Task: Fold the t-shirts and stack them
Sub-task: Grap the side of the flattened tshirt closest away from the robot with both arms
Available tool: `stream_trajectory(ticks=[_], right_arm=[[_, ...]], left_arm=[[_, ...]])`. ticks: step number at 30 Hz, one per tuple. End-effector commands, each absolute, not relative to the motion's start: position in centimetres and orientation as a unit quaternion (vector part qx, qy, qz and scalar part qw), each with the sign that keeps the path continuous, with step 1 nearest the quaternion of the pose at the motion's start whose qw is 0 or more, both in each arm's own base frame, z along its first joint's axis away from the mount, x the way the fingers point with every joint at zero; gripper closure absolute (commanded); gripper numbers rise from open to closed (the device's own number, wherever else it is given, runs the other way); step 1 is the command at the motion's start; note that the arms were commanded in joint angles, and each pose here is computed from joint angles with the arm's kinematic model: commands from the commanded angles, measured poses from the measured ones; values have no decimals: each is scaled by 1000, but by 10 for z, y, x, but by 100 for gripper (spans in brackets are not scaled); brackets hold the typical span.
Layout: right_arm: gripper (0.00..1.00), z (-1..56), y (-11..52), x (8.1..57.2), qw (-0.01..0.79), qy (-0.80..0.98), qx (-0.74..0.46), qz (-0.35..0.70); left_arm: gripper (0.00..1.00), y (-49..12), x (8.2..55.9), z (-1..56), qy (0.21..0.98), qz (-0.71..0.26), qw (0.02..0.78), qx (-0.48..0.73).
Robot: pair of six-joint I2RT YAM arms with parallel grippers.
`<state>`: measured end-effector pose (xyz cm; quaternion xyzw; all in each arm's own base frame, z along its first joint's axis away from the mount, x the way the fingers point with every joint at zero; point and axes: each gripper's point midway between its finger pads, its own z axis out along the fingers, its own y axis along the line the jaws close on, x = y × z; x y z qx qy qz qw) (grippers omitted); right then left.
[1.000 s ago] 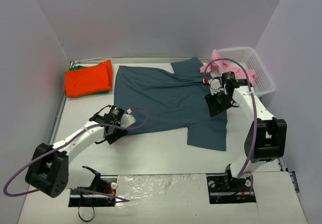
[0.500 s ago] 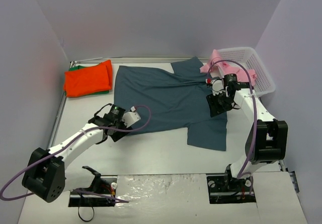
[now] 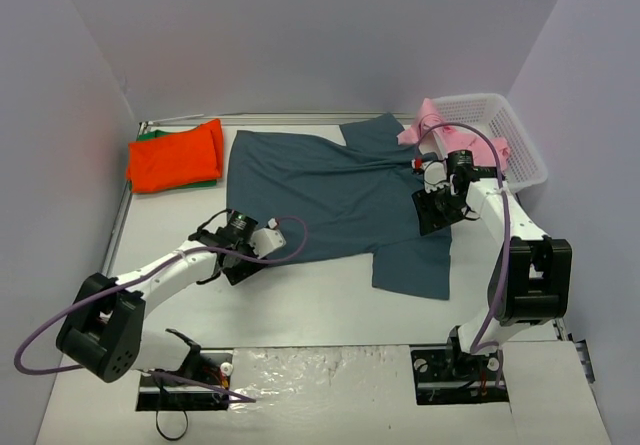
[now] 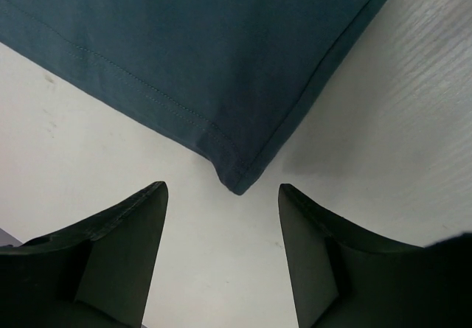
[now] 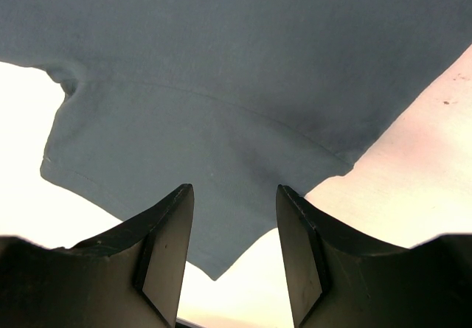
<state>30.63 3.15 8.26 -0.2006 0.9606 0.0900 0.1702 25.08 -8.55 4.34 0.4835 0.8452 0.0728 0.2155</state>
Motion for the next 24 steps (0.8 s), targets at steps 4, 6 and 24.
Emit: stream_trajectory(ticks=[4,6,24], right_arm=[[55,89,31,299,174,961,-192,95],[55,88,32,299,174,961,-192,97],[56,91,33,300,180,960,-193,98]], left_arm=[[46,-90,260,44,840,82,226,487],[48,-89,260,42,841,83,221,487],[98,-99,263,37,847,63,205,487]])
